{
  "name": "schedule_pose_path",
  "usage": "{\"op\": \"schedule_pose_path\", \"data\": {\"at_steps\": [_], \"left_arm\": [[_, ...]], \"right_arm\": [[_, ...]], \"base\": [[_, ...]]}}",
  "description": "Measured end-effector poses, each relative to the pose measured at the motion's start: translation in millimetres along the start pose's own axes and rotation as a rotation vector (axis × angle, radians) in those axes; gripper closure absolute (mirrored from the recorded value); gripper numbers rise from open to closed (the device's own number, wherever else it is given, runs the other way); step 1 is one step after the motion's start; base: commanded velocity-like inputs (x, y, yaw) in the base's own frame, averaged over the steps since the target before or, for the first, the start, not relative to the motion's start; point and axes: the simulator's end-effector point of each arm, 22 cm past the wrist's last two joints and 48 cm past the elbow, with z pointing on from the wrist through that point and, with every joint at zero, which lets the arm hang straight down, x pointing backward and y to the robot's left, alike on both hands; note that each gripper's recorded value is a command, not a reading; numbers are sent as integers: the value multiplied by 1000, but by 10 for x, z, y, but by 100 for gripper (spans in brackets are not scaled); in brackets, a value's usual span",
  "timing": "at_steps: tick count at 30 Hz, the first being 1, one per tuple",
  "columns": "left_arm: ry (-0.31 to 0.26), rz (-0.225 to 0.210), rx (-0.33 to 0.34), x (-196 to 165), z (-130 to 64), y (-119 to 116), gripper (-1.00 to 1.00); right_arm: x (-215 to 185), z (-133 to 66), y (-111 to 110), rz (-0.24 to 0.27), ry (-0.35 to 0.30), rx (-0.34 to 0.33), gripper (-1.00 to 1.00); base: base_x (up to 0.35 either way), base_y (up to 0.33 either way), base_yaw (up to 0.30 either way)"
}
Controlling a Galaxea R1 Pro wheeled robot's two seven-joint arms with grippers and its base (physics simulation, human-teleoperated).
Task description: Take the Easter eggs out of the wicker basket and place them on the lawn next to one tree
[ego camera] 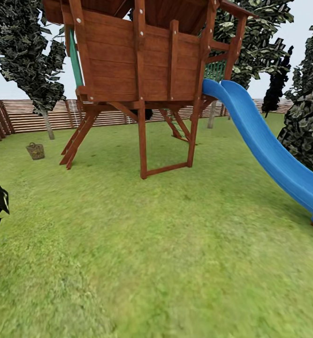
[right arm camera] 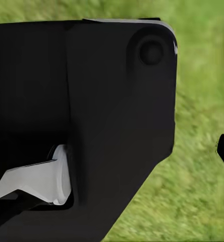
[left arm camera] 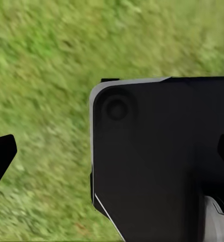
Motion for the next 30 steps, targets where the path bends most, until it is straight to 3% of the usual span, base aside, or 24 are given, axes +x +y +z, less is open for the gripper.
{"op": "schedule_pose_path", "data": {"at_steps": [7, 23, 30], "left_arm": [[0, 1, 0, 0, 0, -1, -100], [0, 0, 0, 0, 0, 0, -100], [0, 0, 0, -3, 1, 1, -100]], "right_arm": [[-5, 0, 1, 0, -1, 0, -100], [0, 0, 2, 0, 1, 0, -100], [21, -1, 2, 0, 5, 0, -100]], "base": [[304, -174, 58], [303, -175, 223], [303, -176, 74]]}}
